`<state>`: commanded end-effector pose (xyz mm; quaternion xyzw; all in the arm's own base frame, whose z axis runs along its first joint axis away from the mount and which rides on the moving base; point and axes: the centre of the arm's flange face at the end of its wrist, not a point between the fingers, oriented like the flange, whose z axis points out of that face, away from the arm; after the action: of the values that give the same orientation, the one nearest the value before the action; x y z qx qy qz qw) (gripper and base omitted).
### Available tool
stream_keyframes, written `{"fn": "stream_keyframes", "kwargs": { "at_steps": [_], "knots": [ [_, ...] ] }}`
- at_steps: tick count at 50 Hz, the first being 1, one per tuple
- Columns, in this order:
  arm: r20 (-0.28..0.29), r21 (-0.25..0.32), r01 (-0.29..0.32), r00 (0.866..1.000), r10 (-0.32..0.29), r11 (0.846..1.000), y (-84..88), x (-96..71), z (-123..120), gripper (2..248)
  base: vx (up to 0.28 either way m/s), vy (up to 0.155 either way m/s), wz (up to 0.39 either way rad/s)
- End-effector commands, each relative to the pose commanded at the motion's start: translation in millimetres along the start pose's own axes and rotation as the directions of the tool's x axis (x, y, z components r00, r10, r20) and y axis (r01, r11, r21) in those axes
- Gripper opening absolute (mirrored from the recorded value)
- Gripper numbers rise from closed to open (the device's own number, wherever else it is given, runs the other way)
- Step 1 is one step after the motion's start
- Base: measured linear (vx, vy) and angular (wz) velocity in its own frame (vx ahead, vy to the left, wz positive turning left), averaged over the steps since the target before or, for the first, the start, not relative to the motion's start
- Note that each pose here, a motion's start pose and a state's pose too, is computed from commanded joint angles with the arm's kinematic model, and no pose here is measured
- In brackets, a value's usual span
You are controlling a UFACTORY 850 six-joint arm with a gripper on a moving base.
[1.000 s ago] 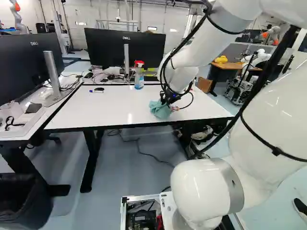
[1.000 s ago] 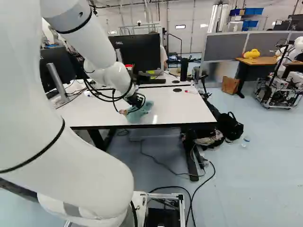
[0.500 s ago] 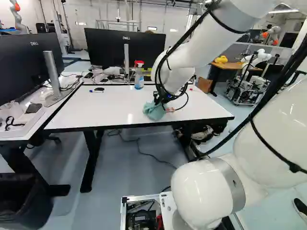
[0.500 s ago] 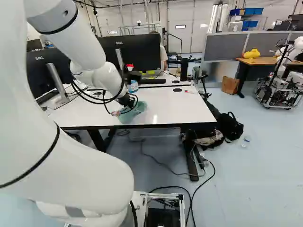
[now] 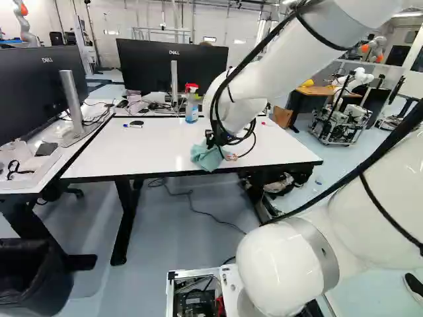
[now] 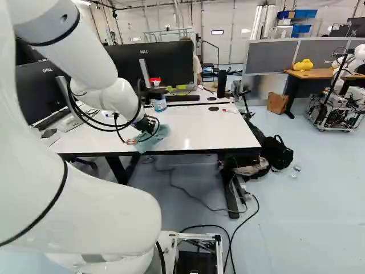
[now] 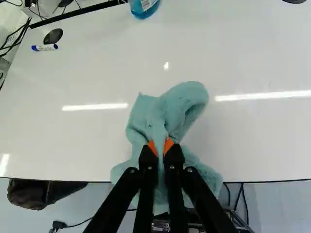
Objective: Clean the table with the green towel
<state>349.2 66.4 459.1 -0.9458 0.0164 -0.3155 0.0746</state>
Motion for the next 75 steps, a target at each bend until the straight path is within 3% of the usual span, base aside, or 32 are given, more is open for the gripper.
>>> {"fn": "stream_keyframes", "kwargs": {
  "at_steps": [21,57,75],
  "knots": [
    [-0.009,-0.002,-0.004,1.0,0.004,1.0,1.1,4.2,-2,30,0.0,0.0,0.0],
    [-0.102,-0.033,-0.068,0.993,0.064,0.997,19.7,76.5,-7,30,0.0,0.0,0.0],
    [-0.105,-0.061,-0.105,0.99,0.098,0.993,37.5,103.9,8,30,0.0,0.0,0.0]
  ]
}}
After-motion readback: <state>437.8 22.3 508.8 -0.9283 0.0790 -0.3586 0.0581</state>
